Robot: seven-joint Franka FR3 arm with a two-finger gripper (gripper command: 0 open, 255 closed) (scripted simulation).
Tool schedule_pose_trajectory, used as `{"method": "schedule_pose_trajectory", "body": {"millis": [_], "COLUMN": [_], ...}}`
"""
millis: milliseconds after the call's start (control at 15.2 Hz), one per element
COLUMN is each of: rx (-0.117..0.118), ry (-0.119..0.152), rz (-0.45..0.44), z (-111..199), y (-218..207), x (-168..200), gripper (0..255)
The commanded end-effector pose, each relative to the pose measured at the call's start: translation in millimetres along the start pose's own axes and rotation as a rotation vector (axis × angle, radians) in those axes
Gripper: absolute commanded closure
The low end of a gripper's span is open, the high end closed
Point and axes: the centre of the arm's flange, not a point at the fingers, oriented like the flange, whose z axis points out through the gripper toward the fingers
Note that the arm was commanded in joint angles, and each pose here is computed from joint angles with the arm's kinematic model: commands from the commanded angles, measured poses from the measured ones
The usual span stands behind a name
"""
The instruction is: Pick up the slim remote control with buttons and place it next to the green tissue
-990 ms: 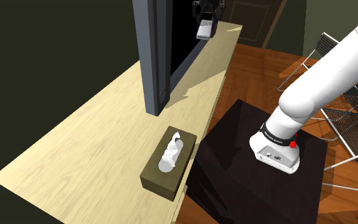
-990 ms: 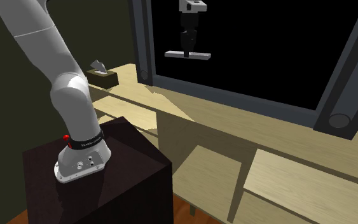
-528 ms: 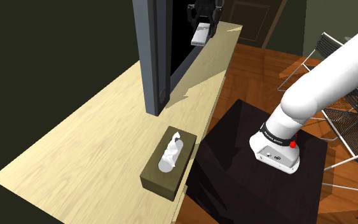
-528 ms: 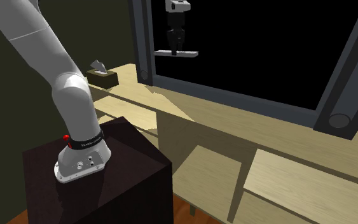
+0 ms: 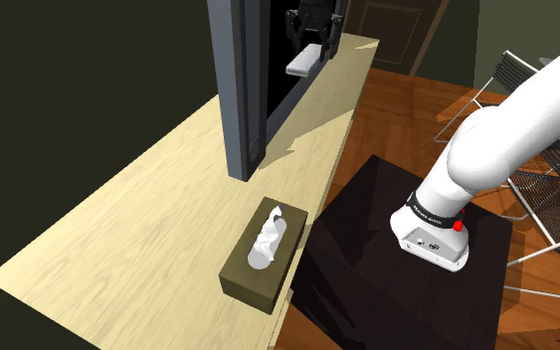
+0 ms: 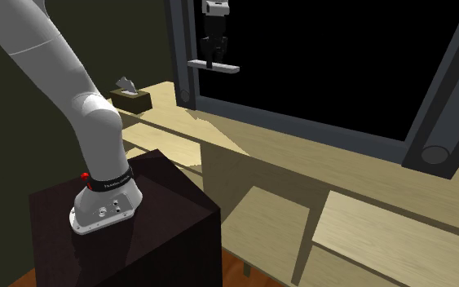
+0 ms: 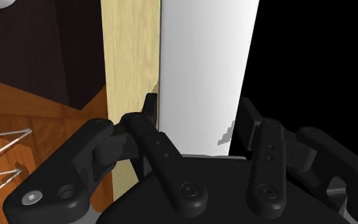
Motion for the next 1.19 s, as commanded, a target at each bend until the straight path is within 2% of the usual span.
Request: {"method": "schedule_pose_trajectory", "body": {"millis": [0,66,264,726,1122], "rx": [0.000,0.000,-0.026,-0.026,-0.026], "ry": [0.000,0.000,0.008,0.008,0.008], "rz": [0.000,0.000,0.007,0.007,0.007], "z": [0,0,-25,12,15], "y": [0,0,-5,-4,-4], "x": [0,0,-30,-30,-30], "gripper": [0,0,0,0,0]}}
